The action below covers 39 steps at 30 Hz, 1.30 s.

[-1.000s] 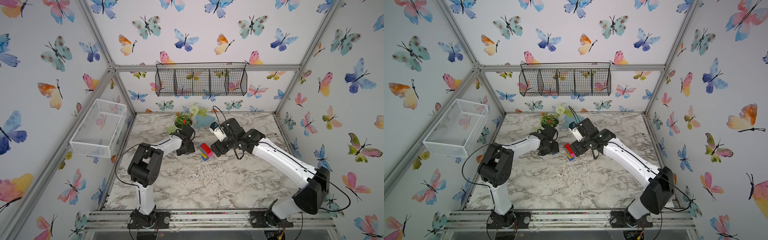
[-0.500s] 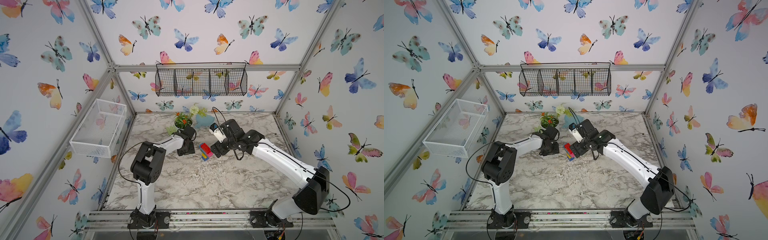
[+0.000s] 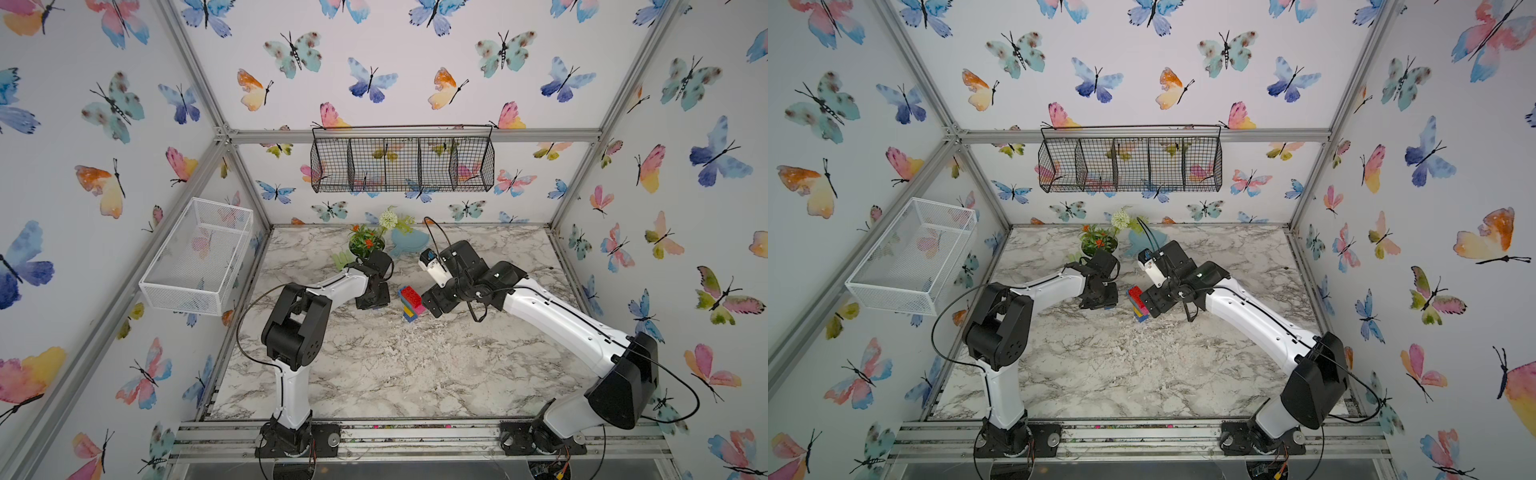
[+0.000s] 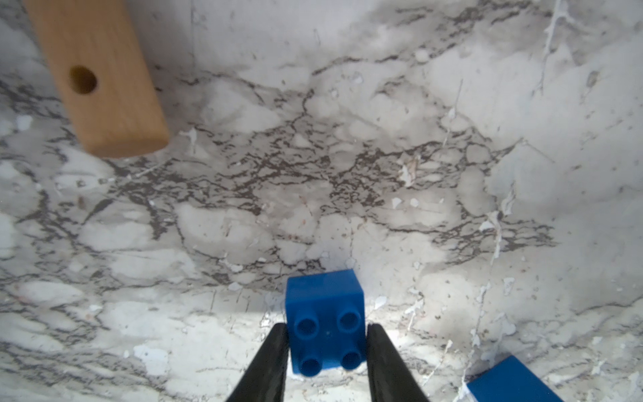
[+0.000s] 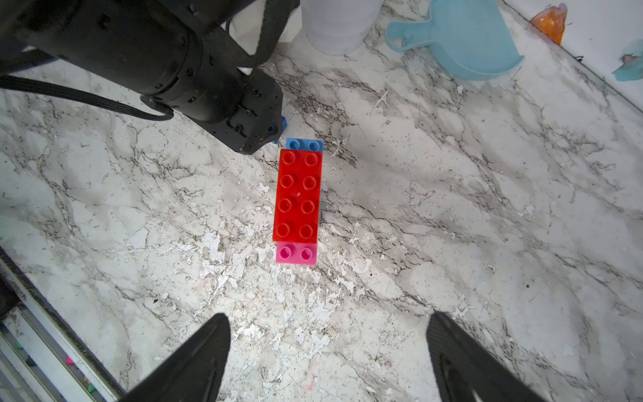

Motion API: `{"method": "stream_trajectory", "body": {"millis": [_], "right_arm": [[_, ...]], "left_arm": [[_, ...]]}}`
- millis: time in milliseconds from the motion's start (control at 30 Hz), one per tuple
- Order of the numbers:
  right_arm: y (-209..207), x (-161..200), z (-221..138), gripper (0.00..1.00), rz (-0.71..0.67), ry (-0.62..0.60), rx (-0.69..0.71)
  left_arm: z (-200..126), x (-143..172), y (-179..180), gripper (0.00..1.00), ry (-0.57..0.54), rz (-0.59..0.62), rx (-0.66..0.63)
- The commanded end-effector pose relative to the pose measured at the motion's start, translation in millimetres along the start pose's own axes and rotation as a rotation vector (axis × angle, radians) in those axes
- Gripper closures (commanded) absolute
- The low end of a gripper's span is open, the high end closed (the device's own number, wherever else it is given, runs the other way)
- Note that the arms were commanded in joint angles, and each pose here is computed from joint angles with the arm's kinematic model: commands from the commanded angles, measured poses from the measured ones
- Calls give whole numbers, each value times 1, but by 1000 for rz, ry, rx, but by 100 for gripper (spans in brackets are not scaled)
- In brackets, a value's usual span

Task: Assemble a spoon with lego
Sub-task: Pick up the lego brick from the center of the board, then place the lego brick at the center of the board.

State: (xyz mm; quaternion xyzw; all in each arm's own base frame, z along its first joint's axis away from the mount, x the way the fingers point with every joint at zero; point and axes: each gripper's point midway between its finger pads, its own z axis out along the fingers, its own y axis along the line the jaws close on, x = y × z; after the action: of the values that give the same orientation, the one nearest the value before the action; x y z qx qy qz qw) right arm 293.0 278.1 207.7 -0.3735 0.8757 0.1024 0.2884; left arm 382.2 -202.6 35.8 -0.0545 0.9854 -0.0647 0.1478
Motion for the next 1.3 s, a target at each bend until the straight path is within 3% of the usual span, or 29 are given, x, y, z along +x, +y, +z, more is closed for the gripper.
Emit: {"method": "stream_trajectory", "body": {"millis": [0, 267, 533, 900, 1267], "right_arm": [[-2, -2, -4, 9, -4, -14, 0], [-3, 0, -1, 9, -2, -11, 2], [-15, -10, -6, 9, 45, -50, 17], [-27, -9, -4, 10, 91, -48, 33], [-41, -2, 2, 10, 160, -23, 55]], "left_arm": [[3, 8, 0, 63, 32, 27, -6], [-6, 8, -3, 74, 33, 58, 13], [-64, 7, 14, 77, -49, 144, -16], [-134, 23, 19, 75, -91, 270, 51], [-202, 45, -14, 76, -97, 421, 188]]}}
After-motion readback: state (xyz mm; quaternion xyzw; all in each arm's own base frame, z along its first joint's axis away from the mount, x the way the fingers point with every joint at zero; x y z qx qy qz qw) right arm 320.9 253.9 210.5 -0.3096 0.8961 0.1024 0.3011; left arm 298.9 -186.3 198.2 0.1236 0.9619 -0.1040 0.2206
